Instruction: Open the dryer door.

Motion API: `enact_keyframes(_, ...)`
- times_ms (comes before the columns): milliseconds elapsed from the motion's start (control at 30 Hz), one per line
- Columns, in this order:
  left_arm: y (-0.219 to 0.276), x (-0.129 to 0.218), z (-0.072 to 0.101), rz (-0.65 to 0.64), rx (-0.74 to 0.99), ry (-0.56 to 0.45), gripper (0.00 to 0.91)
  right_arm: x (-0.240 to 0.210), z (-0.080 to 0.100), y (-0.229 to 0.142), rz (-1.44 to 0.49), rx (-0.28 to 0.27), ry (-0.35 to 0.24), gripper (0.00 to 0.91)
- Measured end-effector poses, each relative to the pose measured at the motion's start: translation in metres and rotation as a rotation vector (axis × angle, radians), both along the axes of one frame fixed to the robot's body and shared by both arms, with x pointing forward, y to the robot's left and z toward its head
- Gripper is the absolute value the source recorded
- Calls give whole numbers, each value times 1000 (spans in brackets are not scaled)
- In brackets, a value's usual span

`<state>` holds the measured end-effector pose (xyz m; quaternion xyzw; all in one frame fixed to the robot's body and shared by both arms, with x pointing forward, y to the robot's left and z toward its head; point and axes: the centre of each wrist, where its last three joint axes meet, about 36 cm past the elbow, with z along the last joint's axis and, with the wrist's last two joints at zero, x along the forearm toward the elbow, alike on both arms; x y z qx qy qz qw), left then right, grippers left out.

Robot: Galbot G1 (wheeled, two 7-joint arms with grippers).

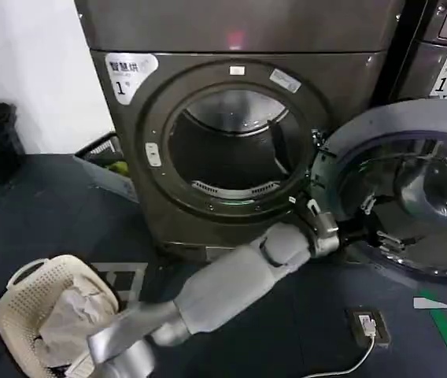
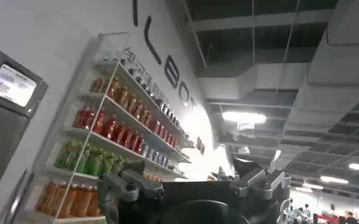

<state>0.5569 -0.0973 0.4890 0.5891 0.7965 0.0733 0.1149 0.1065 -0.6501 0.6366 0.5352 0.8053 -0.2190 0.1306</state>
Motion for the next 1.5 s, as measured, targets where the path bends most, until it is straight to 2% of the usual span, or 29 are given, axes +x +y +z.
enact_keyframes(200, 2, 4, -5, 18, 7, 0, 907, 0, 1, -1, -1, -2, -3, 907)
enact_keyframes(633, -2, -2, 1, -42, -16, -2, 907, 0, 4, -2, 1, -10, -6, 907)
enact_keyframes(900, -10, -25, 4, -143, -159, 7, 907, -9, 15, -7, -22, -33, -9, 907)
enact_keyframes(1000, 14, -25, -6, -153, -215, -4, 907, -9, 18, -7, -22, -42, -8, 907)
enact_keyframes(1133, 40, -31, -11, -169, -282, -28, 907, -10, 23, -7, -24, -54, -10, 907)
enact_keyframes(1367, 91, -37, -19, -183, -273, -155, 907, -16, 32, -8, -32, -77, -6, 907)
enact_keyframes(1500, 123, -42, -29, -187, -206, -174, 907, -17, 40, -7, -39, -104, 2, 907)
